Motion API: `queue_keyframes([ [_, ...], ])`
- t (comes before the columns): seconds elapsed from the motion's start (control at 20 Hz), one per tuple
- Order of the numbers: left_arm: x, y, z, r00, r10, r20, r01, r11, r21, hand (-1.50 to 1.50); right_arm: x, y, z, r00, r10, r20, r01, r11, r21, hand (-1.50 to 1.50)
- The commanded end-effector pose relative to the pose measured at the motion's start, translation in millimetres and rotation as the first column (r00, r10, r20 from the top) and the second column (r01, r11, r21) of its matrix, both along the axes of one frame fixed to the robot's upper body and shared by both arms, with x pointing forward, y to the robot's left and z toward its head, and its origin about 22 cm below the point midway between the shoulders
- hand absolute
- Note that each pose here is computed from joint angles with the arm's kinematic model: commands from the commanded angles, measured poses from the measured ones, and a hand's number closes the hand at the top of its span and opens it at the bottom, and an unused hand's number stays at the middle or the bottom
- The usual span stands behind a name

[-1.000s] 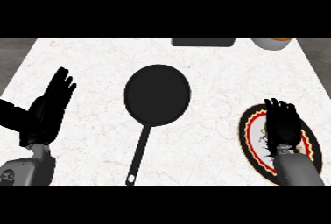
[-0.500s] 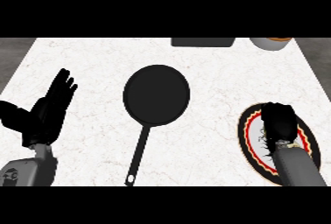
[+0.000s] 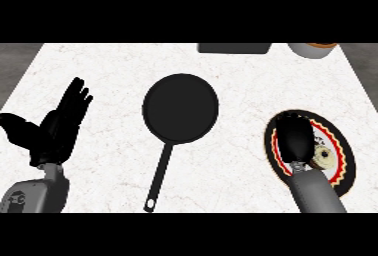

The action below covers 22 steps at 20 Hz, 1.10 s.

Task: Pick the lemon from the plate and place it in the pan

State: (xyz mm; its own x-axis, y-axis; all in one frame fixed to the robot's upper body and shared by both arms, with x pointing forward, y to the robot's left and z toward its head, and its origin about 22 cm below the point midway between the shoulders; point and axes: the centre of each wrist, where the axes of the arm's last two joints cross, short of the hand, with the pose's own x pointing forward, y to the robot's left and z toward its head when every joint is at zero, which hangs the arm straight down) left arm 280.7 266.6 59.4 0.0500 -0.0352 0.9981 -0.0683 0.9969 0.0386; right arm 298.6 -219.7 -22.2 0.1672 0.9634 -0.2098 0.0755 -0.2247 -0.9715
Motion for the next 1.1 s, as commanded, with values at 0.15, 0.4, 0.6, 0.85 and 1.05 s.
queue_keyframes([
  [0.15, 8.8, -24, 7, 0.993, -0.117, 0.026, 0.117, 0.993, -0.009, 0.0, 12, 103, 28, 0.998, -0.004, -0.067, 0.018, 0.978, 0.206, 1.5],
  [0.4, 13.9, -37, 8, 0.987, -0.161, 0.015, 0.161, 0.987, 0.0, 0.0, 29, 157, 99, 0.987, -0.051, 0.152, 0.022, 0.982, 0.186, 1.5],
  [0.6, 18.5, -45, 10, 0.981, -0.195, 0.018, 0.195, 0.981, 0.006, 0.0, 33, 190, 138, 0.965, -0.12, 0.235, 0.079, 0.981, 0.176, 1.5],
  [0.85, 21.6, -55, 6, 0.979, -0.205, 0.016, 0.205, 0.979, 0.002, 0.0, 38, 216, 179, 0.94, -0.215, 0.265, 0.152, 0.959, 0.24, 1.5],
  [1.05, 27.8, -61, 11, 0.981, -0.192, 0.017, 0.192, 0.981, -0.002, 0.0, 44, 229, 206, 0.92, -0.265, 0.288, 0.184, 0.942, 0.28, 1.5],
])
